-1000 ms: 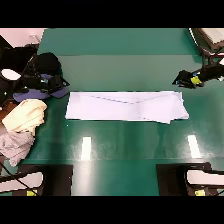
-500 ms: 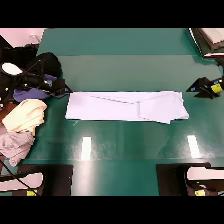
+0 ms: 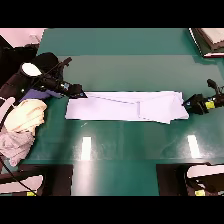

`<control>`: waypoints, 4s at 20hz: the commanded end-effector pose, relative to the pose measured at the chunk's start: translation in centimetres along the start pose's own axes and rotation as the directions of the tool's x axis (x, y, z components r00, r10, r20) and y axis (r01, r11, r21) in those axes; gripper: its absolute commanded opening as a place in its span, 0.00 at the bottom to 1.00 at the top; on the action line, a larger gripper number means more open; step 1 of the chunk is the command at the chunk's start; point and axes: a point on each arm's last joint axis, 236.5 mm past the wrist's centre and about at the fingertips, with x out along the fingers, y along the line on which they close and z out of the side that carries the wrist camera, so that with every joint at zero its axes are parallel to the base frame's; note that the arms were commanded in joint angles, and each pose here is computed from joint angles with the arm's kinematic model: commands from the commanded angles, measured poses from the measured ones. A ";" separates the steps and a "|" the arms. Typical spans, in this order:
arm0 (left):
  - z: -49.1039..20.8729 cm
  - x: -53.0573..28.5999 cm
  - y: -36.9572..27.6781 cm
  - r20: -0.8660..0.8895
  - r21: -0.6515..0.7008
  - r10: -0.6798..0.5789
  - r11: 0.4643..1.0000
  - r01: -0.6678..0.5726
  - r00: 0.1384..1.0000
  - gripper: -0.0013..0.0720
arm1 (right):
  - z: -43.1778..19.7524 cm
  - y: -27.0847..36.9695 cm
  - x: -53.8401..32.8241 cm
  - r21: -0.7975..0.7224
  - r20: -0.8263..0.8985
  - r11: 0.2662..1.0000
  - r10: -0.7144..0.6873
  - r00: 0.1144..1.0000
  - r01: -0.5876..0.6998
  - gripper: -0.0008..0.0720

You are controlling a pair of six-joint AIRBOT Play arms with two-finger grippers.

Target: Fold the shirts.

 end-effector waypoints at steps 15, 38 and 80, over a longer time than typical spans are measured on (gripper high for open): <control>0.3 2.9 -0.9 0.002 -0.049 0.000 0.999 0.000 1.000 0.05 | -0.4 4.9 5.3 -0.128 -0.097 0.984 0.116 0.989 -0.128 0.03; 1.5 21.4 -8.9 -0.146 0.149 -0.036 0.987 0.058 0.989 0.05 | -4.6 37.3 0.6 -0.660 -0.033 0.747 0.079 0.996 -0.081 0.03; 6.5 -11.1 1.8 0.080 0.121 0.272 0.952 -0.280 0.959 0.05 | -4.5 22.2 21.5 -0.310 -0.120 0.946 0.056 0.991 -0.091 0.97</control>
